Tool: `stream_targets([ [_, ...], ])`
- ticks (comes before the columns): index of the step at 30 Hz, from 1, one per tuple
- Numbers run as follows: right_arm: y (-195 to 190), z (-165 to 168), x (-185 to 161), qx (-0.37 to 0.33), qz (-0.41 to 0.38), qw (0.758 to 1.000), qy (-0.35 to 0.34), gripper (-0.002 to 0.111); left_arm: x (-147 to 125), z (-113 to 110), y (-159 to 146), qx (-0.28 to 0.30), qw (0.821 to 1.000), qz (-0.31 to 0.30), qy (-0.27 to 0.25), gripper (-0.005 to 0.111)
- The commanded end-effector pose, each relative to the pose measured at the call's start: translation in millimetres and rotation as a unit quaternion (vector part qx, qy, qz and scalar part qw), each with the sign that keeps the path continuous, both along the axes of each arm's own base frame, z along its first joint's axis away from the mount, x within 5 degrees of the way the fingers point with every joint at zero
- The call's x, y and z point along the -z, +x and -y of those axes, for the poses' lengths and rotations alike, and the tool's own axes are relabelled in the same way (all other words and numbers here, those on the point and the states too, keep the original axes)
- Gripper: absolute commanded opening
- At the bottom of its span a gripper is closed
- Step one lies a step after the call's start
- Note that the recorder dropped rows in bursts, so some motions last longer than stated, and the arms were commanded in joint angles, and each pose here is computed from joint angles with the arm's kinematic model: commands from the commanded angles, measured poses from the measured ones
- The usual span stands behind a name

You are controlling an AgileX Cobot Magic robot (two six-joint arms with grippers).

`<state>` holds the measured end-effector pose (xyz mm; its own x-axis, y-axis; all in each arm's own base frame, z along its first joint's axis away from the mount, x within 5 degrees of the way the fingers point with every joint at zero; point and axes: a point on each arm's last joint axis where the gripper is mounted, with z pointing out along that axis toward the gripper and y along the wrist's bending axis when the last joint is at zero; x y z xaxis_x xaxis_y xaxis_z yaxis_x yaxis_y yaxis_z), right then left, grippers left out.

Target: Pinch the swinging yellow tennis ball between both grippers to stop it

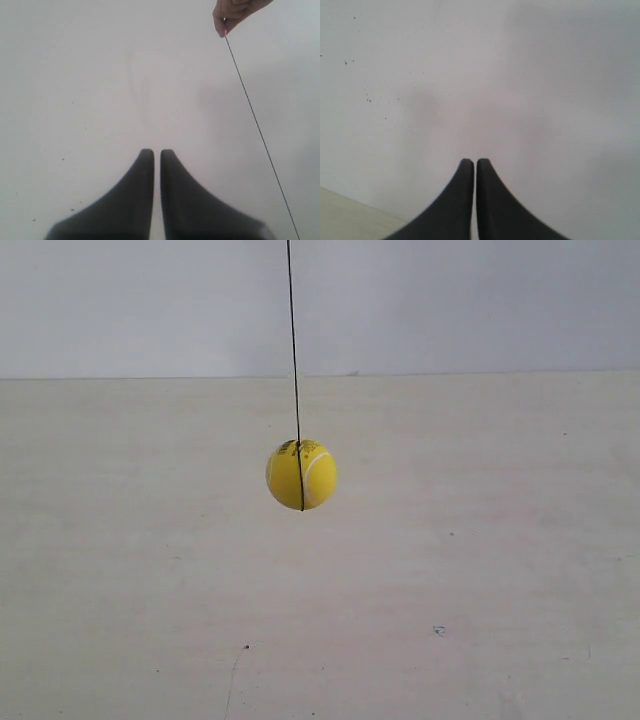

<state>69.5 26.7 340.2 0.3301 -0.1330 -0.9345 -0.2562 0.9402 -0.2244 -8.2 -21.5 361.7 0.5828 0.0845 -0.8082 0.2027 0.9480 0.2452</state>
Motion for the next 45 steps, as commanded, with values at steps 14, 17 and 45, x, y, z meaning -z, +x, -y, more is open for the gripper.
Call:
stream_targets([
  [14, -6.7, -10.6, 58.2, -0.068, -0.030, 0.997, 0.000, 0.000, 54.3, 1.8, 31.3, 0.021, 0.994, -0.101, -0.037, 0.005],
  [17, -6.9, -10.9, 58.0, -0.073, -0.033, 0.997, 0.011, 0.000, 54.3, 1.8, 31.3, 0.021, 0.994, -0.101, -0.037, 0.005],
  [45, -6.2, -9.0, 56.9, -0.078, -0.051, 0.993, 0.072, 0.000, 54.3, 1.8, 31.3, 0.021, 0.994, -0.101, -0.037, 0.005],
])
